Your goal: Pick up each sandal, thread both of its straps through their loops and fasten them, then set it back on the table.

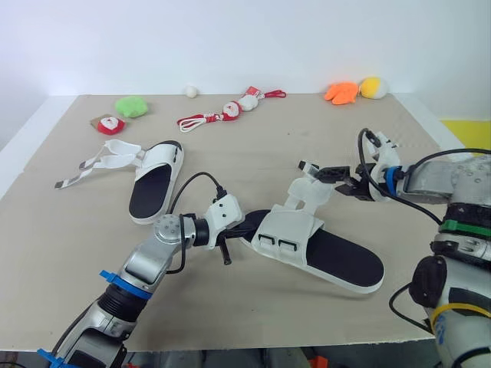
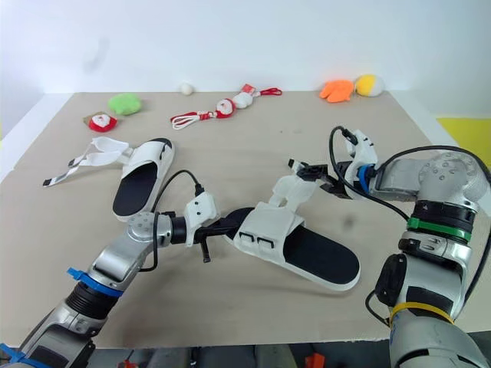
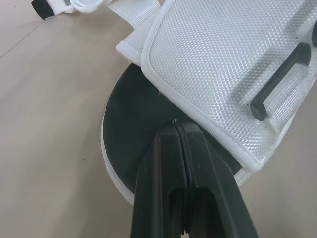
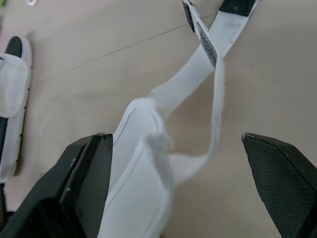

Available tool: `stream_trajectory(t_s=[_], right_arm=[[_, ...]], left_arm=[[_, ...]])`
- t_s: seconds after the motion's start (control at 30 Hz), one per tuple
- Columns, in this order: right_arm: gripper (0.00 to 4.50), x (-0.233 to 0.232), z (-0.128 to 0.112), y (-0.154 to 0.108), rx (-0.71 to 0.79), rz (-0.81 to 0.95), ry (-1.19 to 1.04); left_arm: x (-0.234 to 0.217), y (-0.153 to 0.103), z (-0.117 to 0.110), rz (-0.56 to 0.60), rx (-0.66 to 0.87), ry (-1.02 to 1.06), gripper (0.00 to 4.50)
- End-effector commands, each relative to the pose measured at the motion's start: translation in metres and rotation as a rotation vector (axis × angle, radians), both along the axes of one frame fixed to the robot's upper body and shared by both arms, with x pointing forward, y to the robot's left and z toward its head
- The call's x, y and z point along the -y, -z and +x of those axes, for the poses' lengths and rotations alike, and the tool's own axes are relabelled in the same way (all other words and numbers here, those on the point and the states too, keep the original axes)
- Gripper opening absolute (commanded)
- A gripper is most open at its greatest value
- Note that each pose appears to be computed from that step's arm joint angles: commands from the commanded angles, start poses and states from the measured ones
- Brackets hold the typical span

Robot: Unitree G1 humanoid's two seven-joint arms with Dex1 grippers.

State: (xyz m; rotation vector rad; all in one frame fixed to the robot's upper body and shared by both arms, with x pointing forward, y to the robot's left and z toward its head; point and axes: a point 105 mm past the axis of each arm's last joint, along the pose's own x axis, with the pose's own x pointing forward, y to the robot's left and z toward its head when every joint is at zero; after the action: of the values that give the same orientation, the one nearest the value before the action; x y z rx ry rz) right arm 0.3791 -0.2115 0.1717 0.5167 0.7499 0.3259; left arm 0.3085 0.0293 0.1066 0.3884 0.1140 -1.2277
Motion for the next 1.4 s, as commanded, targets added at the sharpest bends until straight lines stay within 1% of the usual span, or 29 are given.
stream_trajectory(t_s=[0.03, 0.1, 0.13, 0.17, 0.2, 0.23, 0.27, 0.3, 0.33, 0.37, 0.4, 0.43, 0.47, 0.5, 0.53, 0.63, 0.67, 0.73, 0.8, 0.87, 0.9, 1.07, 1.13, 1.2, 1.23, 1.3, 1.33, 1.37, 1.4], right_arm=[[3.97, 0.0, 0.012, -0.012, 0.053, 0.013, 0.018], [3.34, 0.001, 0.016, -0.01, 0.05, 0.013, 0.034], [2.75, 0.002, 0.018, -0.009, 0.052, 0.007, 0.038], [2.5, 0.003, 0.019, -0.008, 0.056, 0.004, 0.041], [2.02, 0.004, 0.022, -0.009, 0.068, 0.008, 0.049], [1.69, 0.005, 0.023, -0.01, 0.077, 0.012, 0.053], [1.23, 0.005, 0.025, -0.013, 0.097, 0.014, 0.054], [0.6, 0.002, 0.026, -0.017, 0.118, 0.029, 0.036], [0.17, -0.002, 0.026, -0.023, 0.159, 0.046, 0.007], [0.06, -0.008, 0.025, -0.032, 0.213, 0.069, -0.041], [0.06, -0.014, 0.022, -0.038, 0.243, 0.084, -0.089], [0.06, -0.02, 0.02, -0.047, 0.322, 0.072, -0.144], [0.06, -0.029, 0.012, -0.058, 0.427, 0.037, -0.242], [0.06, -0.04, 0.002, -0.068, 0.544, 0.002, -0.35], [0.06, -0.048, -0.006, -0.073, 0.621, -0.023, -0.434], [0.06, -0.074, -0.046, -0.08, 0.853, -0.114, -0.729], [0.06, -0.082, -0.061, -0.08, 0.95, -0.16, -0.844], [0.06, -0.089, -0.078, -0.074, 1.083, -0.256, -0.977], [0.06, -0.093, -0.087, -0.066, 1.217, -0.387, -1.076], [0.06, -0.098, -0.1, -0.052, 1.414, -0.592, -1.24], [0.06, -0.099, -0.107, -0.044, 1.486, -0.661, -1.319], [0.06, -0.098, -0.126, -0.014, 1.804, -0.925, -1.597], [0.06, -0.099, -0.13, -0.012, 1.858, -0.929, -1.603], [0.71, -0.099, -0.126, -0.024, 1.765, -0.819, -1.49], [0.96, -0.096, -0.124, -0.03, 1.673, -0.749, -1.428], [1.77, -0.091, -0.122, -0.051, 1.525, -0.606, -1.3], [2.27, -0.089, -0.125, -0.059, 1.437, -0.524, -1.259], [2.84, -0.09, -0.13, -0.067, 1.412, -0.48, -1.241], [3.25, -0.091, -0.136, -0.068, 1.37, -0.448, -1.256]], left_arm=[[0.002, 0.028, -0.008, 0.07, -0.083, 0.017, 0.0], [0.001, 0.028, -0.008, 0.07, -0.084, 0.015, 0.0], [0.001, 0.028, -0.008, 0.07, -0.084, 0.014, 0.0], [0.001, 0.028, -0.008, 0.07, -0.084, 0.012, 0.0], [0.001, 0.029, -0.008, 0.07, -0.084, 0.011, 0.0], [0.0, 0.029, -0.009, 0.07, -0.085, 0.01, 0.0], [0.0, 0.029, -0.009, 0.069, -0.085, 0.008, 0.0], [0.0, 0.029, -0.009, 0.069, -0.085, 0.007, 0.0], [0.0, 0.029, -0.009, 0.069, -0.085, 0.005, 0.0], [0.0, 0.029, -0.009, 0.068, -0.085, 0.004, 0.0], [0.0, 0.029, -0.009, 0.068, -0.086, 0.003, 0.0], [0.0, 0.029, -0.009, 0.068, -0.086, 0.003, 0.0], [0.0, 0.03, -0.009, 0.069, -0.086, 0.004, 0.0], [0.0, 0.03, -0.009, 0.069, -0.086, 0.004, 0.0], [0.0, 0.03, -0.01, 0.07, -0.086, 0.005, 0.0], [-0.001, 0.03, -0.009, 0.073, -0.086, 0.009, 0.0], [-0.001, 0.03, -0.009, 0.075, -0.086, 0.01, 0.0], [-0.001, 0.03, -0.009, 0.079, -0.086, 0.013, 0.0], [-0.002, 0.031, -0.009, 0.082, -0.086, 0.015, 0.0], [-0.002, 0.031, -0.009, 0.085, -0.087, 0.017, 0.0], [-0.003, 0.031, -0.009, 0.087, -0.088, 0.018, 0.0], [-0.002, 0.033, -0.011, 0.091, -0.094, 0.023, 0.0], [-0.002, 0.034, -0.013, 0.091, -0.097, 0.026, 0.0], [-0.002, 0.034, -0.014, 0.092, -0.101, 0.027, 0.0], [-0.002, 0.035, -0.015, 0.092, -0.102, 0.027, 0.0], [-0.004, 0.035, -0.016, 0.091, -0.106, 0.021, 0.0], [-0.005, 0.036, -0.017, 0.092, -0.11, 0.018, 0.0], [-0.005, 0.037, -0.018, 0.093, -0.114, 0.018, 0.0], [-0.005, 0.039, -0.019, 0.095, -0.119, 0.021, 0.0]])
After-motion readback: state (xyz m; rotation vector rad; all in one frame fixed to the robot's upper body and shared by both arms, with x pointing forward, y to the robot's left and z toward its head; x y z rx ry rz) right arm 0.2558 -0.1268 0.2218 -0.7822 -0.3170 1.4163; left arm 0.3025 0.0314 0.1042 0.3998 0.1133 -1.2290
